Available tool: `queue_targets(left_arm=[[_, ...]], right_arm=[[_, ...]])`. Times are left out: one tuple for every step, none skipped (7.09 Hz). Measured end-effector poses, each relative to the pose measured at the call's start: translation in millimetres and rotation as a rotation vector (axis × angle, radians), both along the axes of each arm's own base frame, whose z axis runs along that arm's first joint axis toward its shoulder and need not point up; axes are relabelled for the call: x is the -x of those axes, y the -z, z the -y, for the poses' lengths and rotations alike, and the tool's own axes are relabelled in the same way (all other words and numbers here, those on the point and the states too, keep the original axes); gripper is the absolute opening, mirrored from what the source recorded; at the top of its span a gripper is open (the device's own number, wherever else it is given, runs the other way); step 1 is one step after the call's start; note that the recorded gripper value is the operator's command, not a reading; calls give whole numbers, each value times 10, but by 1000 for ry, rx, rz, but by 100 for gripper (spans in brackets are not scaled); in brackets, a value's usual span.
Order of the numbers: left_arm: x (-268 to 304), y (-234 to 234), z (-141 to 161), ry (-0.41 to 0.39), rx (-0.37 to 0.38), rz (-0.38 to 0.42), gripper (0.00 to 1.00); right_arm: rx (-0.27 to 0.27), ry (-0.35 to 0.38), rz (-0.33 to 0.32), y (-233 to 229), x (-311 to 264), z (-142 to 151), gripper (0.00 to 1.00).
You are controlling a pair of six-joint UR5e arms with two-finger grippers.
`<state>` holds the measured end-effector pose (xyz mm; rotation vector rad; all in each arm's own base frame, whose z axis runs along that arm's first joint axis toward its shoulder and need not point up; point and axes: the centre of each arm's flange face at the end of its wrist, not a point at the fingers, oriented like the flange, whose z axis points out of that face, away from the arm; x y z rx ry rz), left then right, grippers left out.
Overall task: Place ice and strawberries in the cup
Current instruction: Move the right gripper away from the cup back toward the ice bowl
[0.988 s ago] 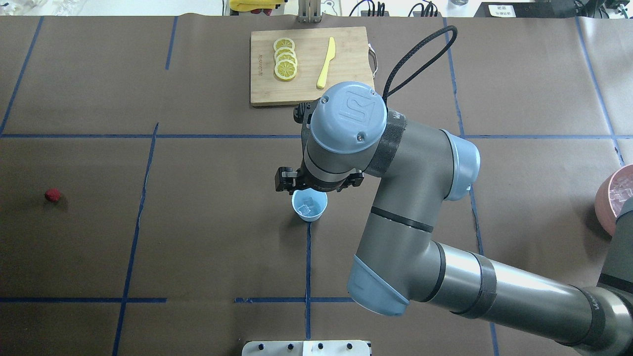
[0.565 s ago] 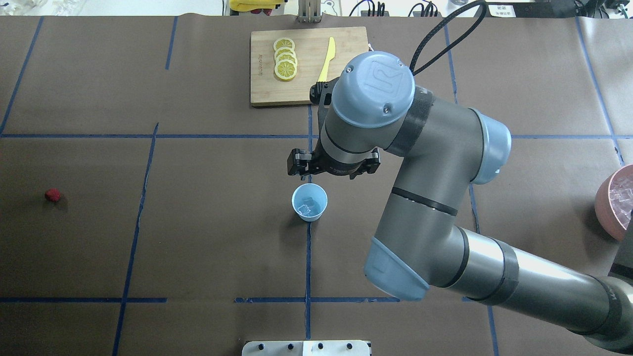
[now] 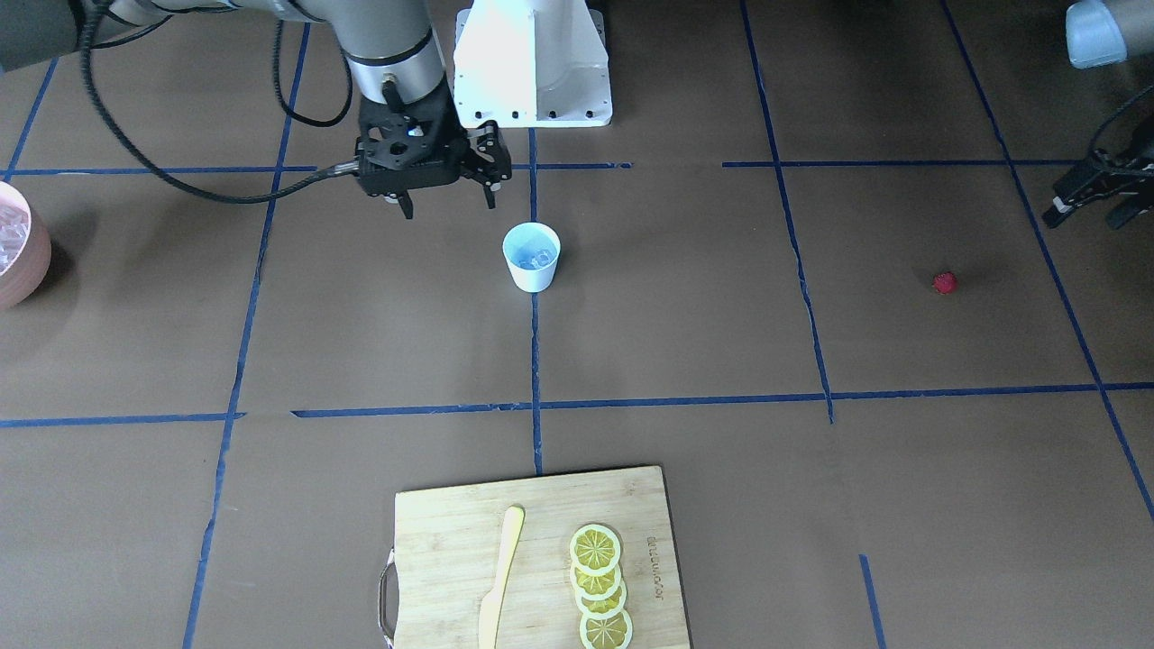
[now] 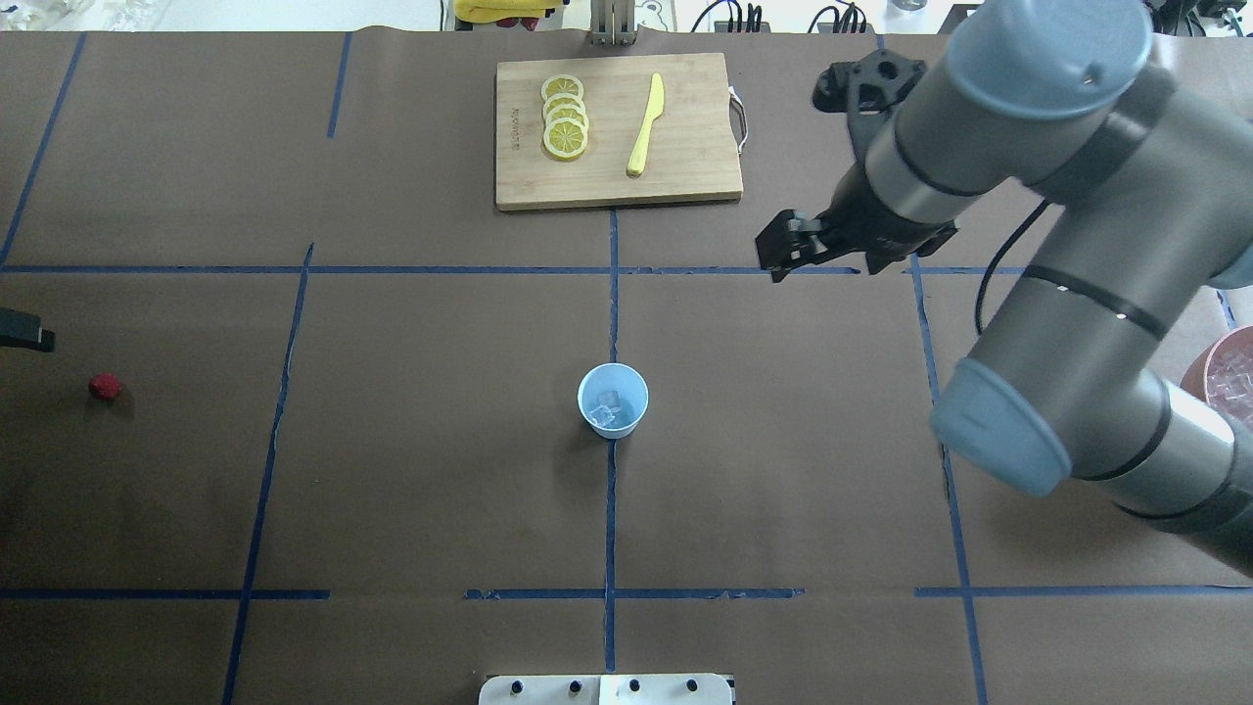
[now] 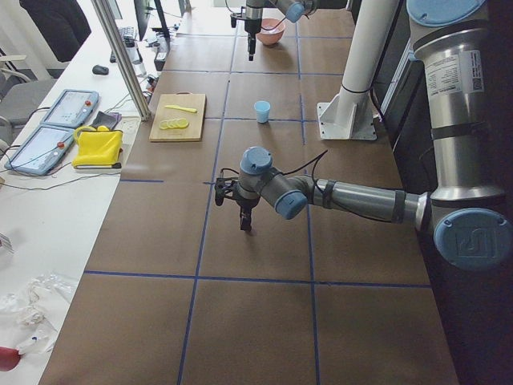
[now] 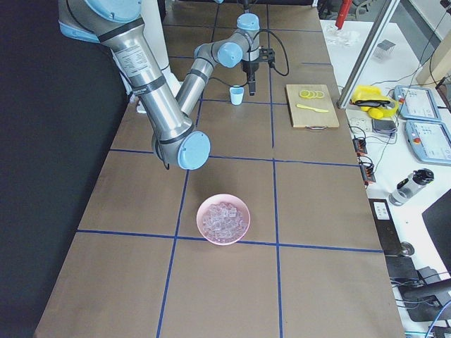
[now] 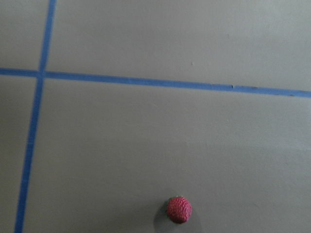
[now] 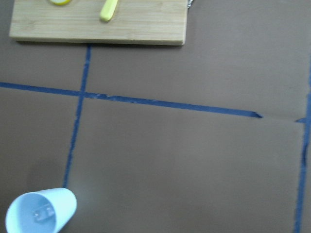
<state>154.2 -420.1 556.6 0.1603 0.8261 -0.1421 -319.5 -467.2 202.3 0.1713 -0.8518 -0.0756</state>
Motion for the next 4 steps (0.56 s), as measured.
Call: queue_targets(left_arm=[[-232,-103,-34,14,-5,8,100],[-468,-231,-30,31,-10,2,100],[-713,-311,-6,43,-19,-3,100],[-863,-353,0,46,-25,-3,100]], right_arm=[[-16,25,-8,-273,-439,132,100],[-29,44,-10,-514,-851,246,100],[-44,56,-20,-757,-1222,329,100],[-61,68,-43,-1015,-1533,384,100]])
